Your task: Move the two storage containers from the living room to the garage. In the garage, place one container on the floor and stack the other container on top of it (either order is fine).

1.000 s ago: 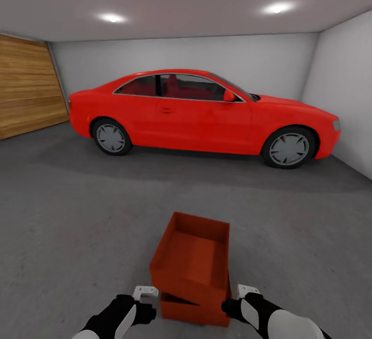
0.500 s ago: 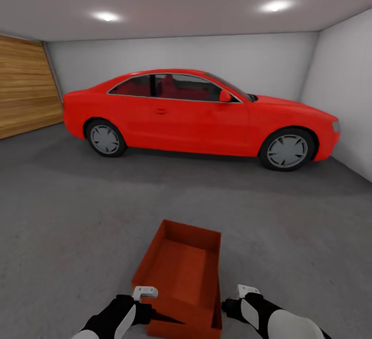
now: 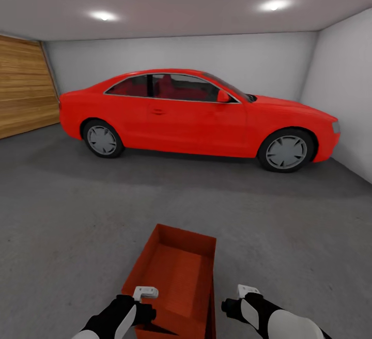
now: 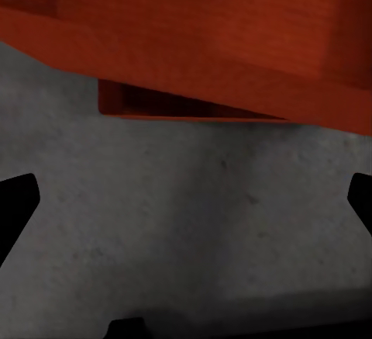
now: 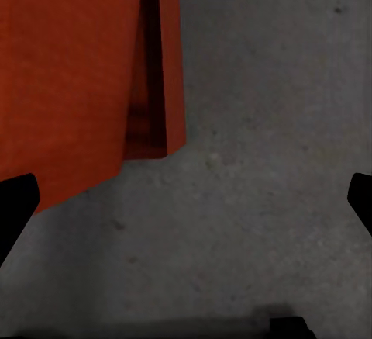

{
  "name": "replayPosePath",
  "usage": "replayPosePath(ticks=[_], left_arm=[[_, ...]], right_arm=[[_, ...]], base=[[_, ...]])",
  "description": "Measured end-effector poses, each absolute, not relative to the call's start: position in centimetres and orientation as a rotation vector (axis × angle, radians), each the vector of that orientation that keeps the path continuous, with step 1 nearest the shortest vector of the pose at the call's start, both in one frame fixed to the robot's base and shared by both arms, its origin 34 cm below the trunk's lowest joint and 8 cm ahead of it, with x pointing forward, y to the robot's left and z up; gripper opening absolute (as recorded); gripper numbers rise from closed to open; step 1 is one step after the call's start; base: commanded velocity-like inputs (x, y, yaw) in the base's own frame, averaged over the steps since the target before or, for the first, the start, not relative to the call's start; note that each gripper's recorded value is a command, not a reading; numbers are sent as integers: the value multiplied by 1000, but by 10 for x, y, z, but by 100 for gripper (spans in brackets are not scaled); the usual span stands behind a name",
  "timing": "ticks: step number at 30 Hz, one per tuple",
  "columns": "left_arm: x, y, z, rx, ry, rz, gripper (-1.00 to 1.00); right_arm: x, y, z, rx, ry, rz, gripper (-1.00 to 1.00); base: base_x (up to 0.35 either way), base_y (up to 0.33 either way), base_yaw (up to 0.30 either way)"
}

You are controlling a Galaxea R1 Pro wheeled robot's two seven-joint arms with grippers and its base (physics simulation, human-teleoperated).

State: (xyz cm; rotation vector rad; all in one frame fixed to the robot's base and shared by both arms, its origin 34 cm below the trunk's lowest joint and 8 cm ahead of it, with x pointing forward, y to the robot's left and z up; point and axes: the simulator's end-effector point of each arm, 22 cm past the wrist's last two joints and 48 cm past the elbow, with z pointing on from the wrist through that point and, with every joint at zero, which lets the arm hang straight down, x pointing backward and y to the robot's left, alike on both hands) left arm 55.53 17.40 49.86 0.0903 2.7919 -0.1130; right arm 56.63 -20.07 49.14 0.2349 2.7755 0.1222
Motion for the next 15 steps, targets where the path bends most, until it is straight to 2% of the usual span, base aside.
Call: replayPosePath(ticks=[15], left_arm=[[545,172,492,95,2817,-115,100]], right_arm=[[566,-200,491,234,2775,126,100]], base=[[-1,0,0]])
